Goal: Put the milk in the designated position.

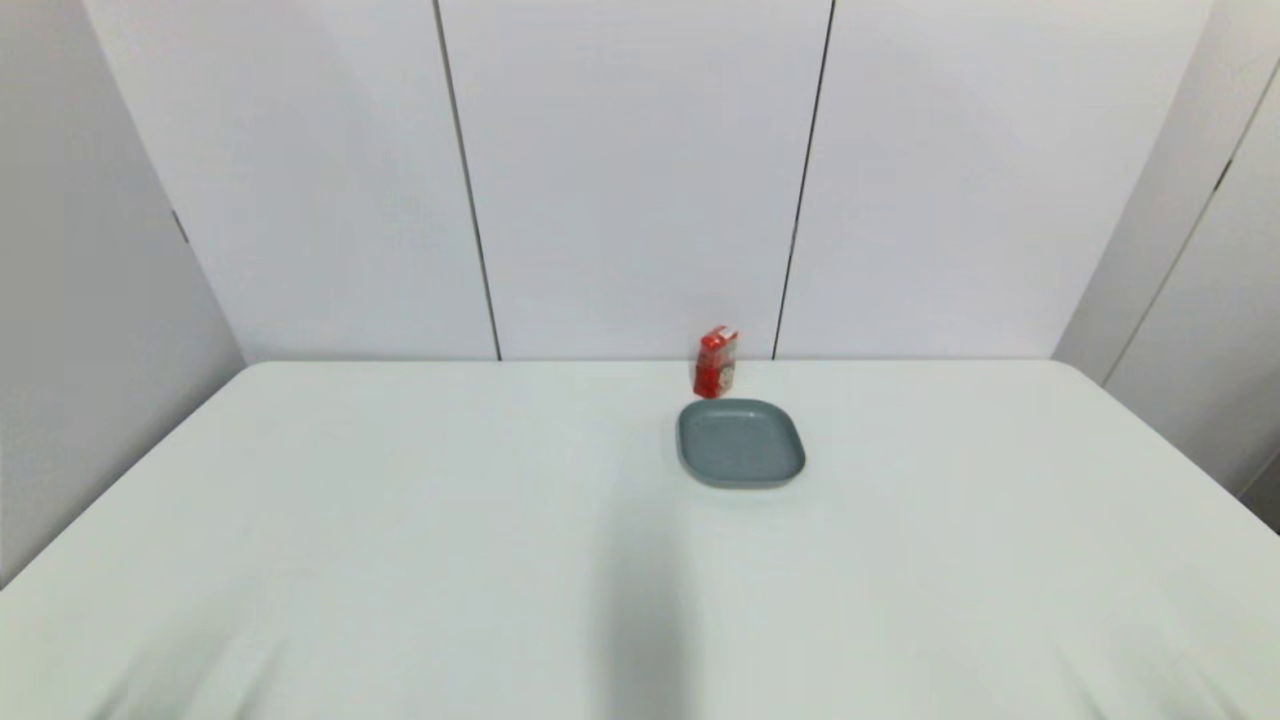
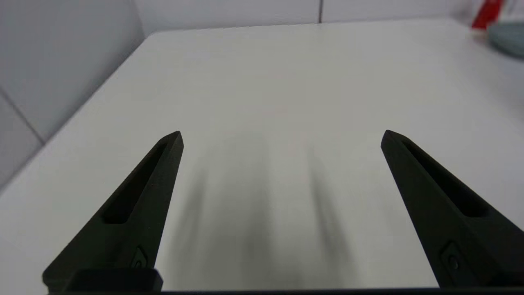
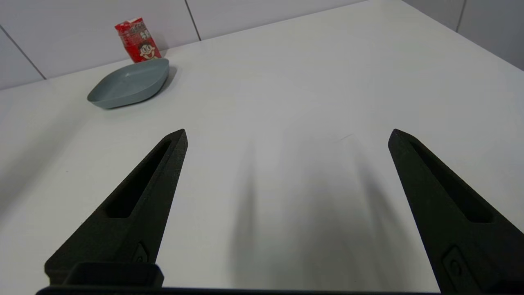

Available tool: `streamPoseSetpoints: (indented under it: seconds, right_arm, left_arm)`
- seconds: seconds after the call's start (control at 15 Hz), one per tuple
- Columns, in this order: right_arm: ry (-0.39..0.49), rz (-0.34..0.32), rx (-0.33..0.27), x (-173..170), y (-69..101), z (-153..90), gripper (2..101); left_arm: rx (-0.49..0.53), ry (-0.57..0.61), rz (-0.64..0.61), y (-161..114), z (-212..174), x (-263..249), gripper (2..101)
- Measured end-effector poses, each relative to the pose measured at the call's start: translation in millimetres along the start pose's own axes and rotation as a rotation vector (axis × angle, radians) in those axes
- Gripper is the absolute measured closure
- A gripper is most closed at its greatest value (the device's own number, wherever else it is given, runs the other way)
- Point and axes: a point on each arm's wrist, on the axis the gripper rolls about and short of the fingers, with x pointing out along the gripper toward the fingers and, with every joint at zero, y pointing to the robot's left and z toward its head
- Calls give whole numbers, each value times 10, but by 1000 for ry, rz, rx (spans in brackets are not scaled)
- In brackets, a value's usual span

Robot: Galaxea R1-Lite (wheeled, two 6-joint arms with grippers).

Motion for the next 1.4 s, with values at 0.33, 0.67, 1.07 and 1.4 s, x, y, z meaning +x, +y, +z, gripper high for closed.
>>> streamPoseSetpoints:
  seconds: [0.33, 0.67, 1.07, 1.4]
  right_arm:
    - [-1, 0, 0, 0, 0, 0, 52]
    - [0, 0, 0, 0, 0, 0, 52]
    - [-1, -1, 1, 0, 0, 1, 52]
    - [-2, -2, 8, 0, 0, 2, 52]
  left_arm:
    - [-31, 0, 4, 1, 0, 0, 54]
    - [-31, 0, 4, 1, 0, 0, 54]
    - [-31, 0, 4, 1, 0, 0, 54]
    - [-31, 1, 4, 1, 0, 1, 54]
